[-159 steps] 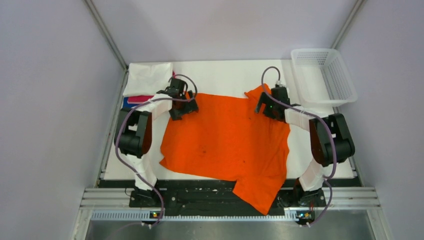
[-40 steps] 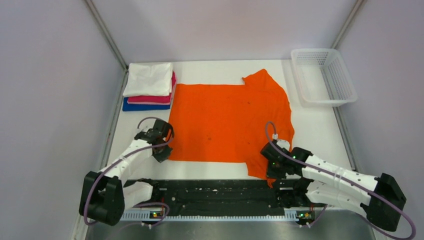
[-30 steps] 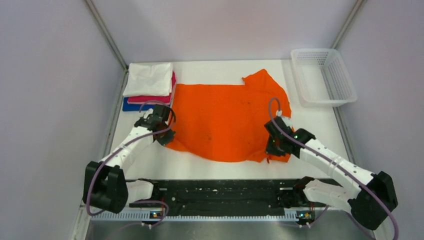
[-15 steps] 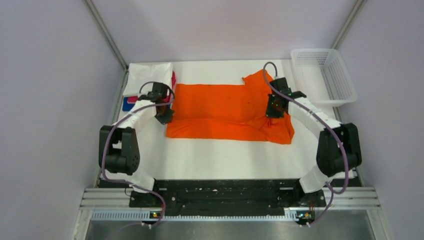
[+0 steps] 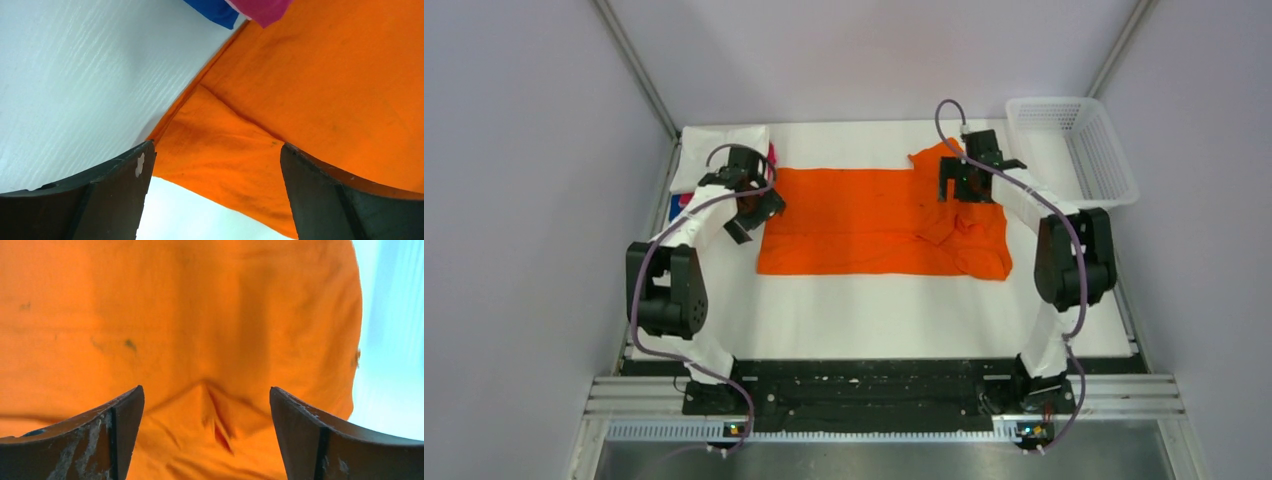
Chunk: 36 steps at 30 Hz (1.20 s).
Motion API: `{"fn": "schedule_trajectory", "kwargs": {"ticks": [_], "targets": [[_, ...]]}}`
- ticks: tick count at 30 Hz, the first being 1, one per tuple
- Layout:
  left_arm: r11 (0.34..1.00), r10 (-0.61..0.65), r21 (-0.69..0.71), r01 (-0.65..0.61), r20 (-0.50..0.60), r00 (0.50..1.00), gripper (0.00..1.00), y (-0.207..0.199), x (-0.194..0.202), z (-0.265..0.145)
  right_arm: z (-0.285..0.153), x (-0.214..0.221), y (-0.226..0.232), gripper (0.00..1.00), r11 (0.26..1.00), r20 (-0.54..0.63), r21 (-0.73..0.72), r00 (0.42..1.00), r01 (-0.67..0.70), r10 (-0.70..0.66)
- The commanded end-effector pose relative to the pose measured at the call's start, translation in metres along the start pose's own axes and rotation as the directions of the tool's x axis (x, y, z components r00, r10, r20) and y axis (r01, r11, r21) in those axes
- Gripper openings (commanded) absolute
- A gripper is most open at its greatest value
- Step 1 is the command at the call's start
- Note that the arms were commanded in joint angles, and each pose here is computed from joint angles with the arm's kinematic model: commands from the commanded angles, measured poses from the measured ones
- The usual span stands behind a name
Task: Fold and stack the t-shirts
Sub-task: Fold the flattened tshirt in 1/3 of the way
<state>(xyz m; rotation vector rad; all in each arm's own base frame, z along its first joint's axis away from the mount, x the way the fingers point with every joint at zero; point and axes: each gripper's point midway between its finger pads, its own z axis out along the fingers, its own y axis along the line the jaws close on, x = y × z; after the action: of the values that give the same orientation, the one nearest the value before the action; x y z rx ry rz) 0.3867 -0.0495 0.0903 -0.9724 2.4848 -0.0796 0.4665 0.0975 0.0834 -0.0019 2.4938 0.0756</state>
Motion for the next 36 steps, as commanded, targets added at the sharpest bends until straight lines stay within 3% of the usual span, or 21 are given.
{"fn": "schedule_trajectory", "kwargs": {"ticks": [1,4,7,19,36], "targets": [[0.993,0.032,0.110,-0.036,0.038,0.999,0.99,-0.007,-0.005,-0.035,-0.054,0.000,0.024,0.98,0.980,0.125,-0.177,0.985,-0.093,0.117],[0.972,0.074,0.223,-0.069,-0.016,0.997,0.99,-0.017,0.016,-0.039,-0.067,0.032,0.050,0.99,0.927,0.103,-0.346,0.976,-0.144,0.190],[0.952,0.118,0.288,-0.101,-0.041,0.992,0.99,-0.022,0.036,-0.039,-0.069,0.053,0.061,0.99,0.902,0.080,-0.400,0.974,-0.164,0.212],[0.973,0.144,0.191,-0.127,-0.079,0.986,0.99,0.008,0.060,-0.027,-0.016,0.055,0.066,0.99,0.911,0.004,-0.363,0.978,-0.193,0.209],[0.967,0.131,0.220,-0.125,-0.013,0.991,0.99,0.008,0.047,-0.060,0.005,-0.047,0.103,0.99,0.919,0.131,-0.331,0.954,-0.213,0.268]]}}
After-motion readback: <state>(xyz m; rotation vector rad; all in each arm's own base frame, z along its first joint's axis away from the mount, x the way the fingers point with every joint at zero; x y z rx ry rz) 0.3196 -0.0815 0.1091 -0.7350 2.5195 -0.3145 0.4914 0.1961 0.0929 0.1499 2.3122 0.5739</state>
